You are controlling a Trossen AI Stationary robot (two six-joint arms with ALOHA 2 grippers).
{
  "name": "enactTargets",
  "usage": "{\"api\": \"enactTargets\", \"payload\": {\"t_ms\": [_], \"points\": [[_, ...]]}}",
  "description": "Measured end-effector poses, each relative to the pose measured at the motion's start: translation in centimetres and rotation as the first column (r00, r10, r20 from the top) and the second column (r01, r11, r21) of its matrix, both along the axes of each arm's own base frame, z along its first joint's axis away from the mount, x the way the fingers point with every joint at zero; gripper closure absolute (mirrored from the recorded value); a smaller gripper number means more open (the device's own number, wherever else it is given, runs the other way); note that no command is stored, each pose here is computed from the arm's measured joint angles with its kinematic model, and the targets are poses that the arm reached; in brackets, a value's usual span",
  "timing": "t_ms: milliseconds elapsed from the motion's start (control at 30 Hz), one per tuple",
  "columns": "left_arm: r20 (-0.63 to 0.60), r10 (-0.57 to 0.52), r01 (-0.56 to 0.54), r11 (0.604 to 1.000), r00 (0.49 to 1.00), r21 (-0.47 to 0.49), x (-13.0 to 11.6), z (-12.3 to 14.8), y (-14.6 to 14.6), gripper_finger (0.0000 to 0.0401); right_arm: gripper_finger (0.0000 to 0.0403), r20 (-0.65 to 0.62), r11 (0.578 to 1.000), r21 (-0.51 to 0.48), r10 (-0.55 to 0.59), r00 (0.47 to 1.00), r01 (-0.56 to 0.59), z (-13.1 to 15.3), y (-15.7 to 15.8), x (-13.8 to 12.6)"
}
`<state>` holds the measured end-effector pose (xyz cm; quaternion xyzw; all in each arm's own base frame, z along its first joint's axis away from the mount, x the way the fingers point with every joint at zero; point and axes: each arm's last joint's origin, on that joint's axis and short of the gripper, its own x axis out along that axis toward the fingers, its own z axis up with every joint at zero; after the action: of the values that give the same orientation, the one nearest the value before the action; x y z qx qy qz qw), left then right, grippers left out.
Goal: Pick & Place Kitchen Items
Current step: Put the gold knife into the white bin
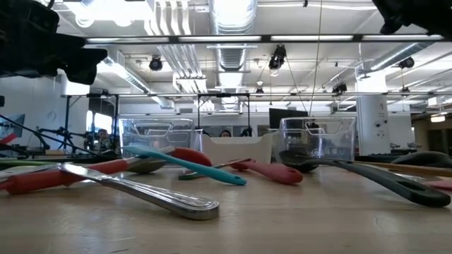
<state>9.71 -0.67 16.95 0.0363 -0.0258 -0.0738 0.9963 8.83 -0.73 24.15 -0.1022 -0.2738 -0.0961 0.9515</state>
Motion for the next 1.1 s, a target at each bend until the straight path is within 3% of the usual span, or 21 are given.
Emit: {"api": "enactTargets", "payload": {"t_ms": [200, 433, 733, 1100], "points": [[-0.001, 0.0, 0.0, 1.0, 1.0, 0.0, 0.0, 0.0, 0.0, 0.0172, 0.0306, -0.185, 1.0, 0.004, 0.026, 0.982, -0.026, 2.8, 0.0, 2.0], [-0.001, 0.0, 0.0, 1.0, 1.0, 0.0, 0.0, 0.0, 0.0, 0.0172, 0.0299, -0.426, 0.999, 0.039, 0.038, 0.904, -0.023, 5.0, -0.2, 4.5], [0.003, 0.001, -0.002, 1.0, 1.0, 0.022, 0.0, 0.0, 0.0, 0.0172, 0.0323, -0.502, 0.998, 0.057, 0.045, 0.864, -0.019, 6.5, -0.3, 6.3], [0.051, 0.041, -0.042, 0.999, 0.998, 0.024, 0.0, 0.5, 0.1, 0.0172, 0.0343, -0.524, 0.995, 0.1, 0.068, 0.849, -0.018, 5.9, -0.3, 6.8]]}}
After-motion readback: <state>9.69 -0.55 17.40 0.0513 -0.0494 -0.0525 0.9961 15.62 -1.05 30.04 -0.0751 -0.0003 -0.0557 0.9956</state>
